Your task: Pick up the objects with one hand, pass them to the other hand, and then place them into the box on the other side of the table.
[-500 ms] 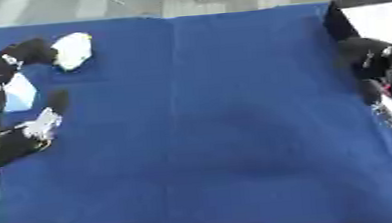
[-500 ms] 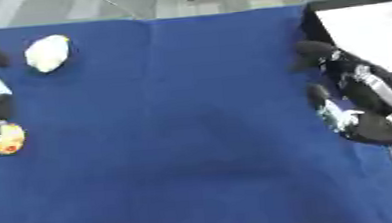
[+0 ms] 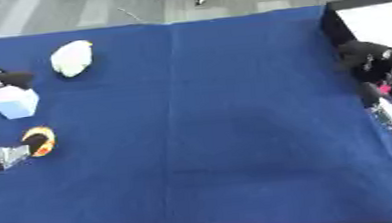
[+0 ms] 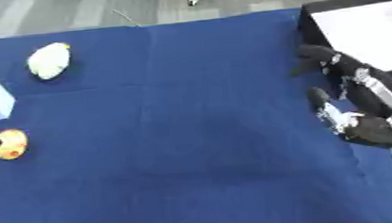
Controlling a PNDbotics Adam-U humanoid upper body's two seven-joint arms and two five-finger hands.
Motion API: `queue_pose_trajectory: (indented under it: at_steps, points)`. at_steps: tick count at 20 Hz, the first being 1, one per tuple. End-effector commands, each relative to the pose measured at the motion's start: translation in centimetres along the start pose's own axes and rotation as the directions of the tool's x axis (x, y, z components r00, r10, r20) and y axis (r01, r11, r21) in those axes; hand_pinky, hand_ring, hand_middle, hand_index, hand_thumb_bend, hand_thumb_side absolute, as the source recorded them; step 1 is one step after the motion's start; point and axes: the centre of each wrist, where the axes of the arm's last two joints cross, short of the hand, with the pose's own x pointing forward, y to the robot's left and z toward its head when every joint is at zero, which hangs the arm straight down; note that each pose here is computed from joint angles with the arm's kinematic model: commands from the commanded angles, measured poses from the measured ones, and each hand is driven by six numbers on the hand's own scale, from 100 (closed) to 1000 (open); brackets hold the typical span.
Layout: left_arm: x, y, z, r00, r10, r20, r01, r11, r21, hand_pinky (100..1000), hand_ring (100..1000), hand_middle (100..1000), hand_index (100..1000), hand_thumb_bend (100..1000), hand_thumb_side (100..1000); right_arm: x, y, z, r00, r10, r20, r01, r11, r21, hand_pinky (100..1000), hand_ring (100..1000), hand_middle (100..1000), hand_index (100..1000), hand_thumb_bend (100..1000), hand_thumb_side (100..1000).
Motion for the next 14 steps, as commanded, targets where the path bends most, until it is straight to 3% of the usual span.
queue_pose_trajectory:
  at_steps: [1,8,14]
  points:
    - [-2.0,0.3,0.7,0.995,-0.073,-0.071,0.065,0.991,-0.113,828,735,673,909,456,598,0.3,-0.7,0.1,1.0,0.031,0.004,-0.031,0.999,0.012,1000,1000,708,946,100,512]
    - [-4.7,-2.0,1.4,0.968,-0.054,-0.247,-0.001,0.976,-0.216,809,701,649,880,432,621,0.2,-0.6,0.1,1.0,0.027,0.003,-0.027,1.0,0.015,1000,1000,708,947,100,510]
    - [-5.9,-3.5,1.6,0.948,-0.025,-0.318,-0.059,0.966,-0.251,802,690,636,868,427,635,0.2,-0.5,0.1,1.0,0.022,0.005,-0.022,1.0,0.021,1000,1000,709,948,100,509]
